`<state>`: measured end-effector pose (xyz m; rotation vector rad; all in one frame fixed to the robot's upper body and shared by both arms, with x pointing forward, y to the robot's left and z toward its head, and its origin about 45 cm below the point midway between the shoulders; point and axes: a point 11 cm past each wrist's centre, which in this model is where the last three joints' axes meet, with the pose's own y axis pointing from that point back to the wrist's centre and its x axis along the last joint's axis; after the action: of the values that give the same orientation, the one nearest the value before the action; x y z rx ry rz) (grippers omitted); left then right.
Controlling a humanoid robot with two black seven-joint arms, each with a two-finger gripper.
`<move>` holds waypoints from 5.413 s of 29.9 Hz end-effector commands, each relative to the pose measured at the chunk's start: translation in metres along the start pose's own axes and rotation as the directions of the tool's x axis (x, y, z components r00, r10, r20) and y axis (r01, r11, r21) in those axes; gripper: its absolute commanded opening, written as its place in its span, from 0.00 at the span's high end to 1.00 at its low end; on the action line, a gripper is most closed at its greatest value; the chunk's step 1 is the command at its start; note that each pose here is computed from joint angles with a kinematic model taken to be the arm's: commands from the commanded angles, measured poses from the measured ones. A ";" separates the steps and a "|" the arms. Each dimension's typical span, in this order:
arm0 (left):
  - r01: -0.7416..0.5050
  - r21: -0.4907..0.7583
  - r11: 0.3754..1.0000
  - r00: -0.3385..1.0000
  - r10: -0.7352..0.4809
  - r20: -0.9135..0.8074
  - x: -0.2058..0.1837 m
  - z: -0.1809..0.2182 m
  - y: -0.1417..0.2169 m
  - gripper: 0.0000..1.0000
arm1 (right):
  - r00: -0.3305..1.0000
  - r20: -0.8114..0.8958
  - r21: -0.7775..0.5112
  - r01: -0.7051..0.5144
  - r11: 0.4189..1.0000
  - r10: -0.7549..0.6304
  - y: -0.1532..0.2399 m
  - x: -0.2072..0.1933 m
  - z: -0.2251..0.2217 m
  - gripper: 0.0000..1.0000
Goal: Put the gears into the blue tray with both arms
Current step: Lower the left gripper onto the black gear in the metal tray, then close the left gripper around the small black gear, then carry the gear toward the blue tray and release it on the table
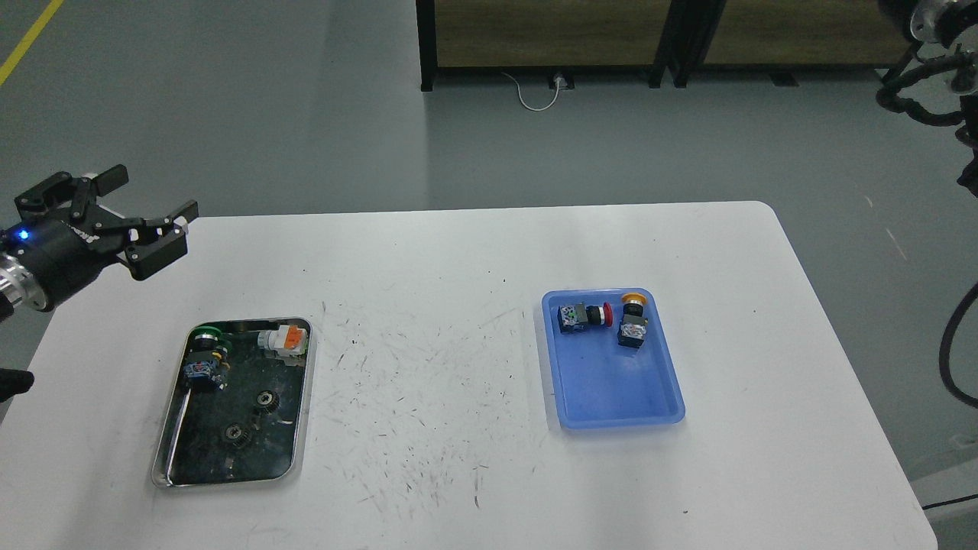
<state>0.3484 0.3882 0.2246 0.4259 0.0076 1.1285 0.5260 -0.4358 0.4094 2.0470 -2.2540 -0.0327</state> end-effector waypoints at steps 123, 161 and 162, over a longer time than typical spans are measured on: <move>0.139 0.275 0.951 0.990 -0.128 -0.059 -0.079 -0.129 0.019 0.81 | 0.997 -0.075 -0.028 -0.018 0.999 0.016 -0.008 -0.018 0.001 0.01; 0.607 0.257 0.752 0.754 -0.647 0.113 -0.342 -0.048 -0.127 0.79 | 0.984 -0.162 -0.089 0.055 0.995 -0.069 -0.018 -0.068 0.030 0.01; 0.607 0.260 0.751 0.755 -0.647 0.108 -0.344 -0.050 -0.127 0.78 | 0.984 -0.161 -0.090 0.056 0.994 -0.070 -0.018 -0.070 0.032 0.01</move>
<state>0.3027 0.0643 0.0714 0.6602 0.0867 0.4084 0.5467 -0.3739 0.3760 1.9959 -2.0654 0.0325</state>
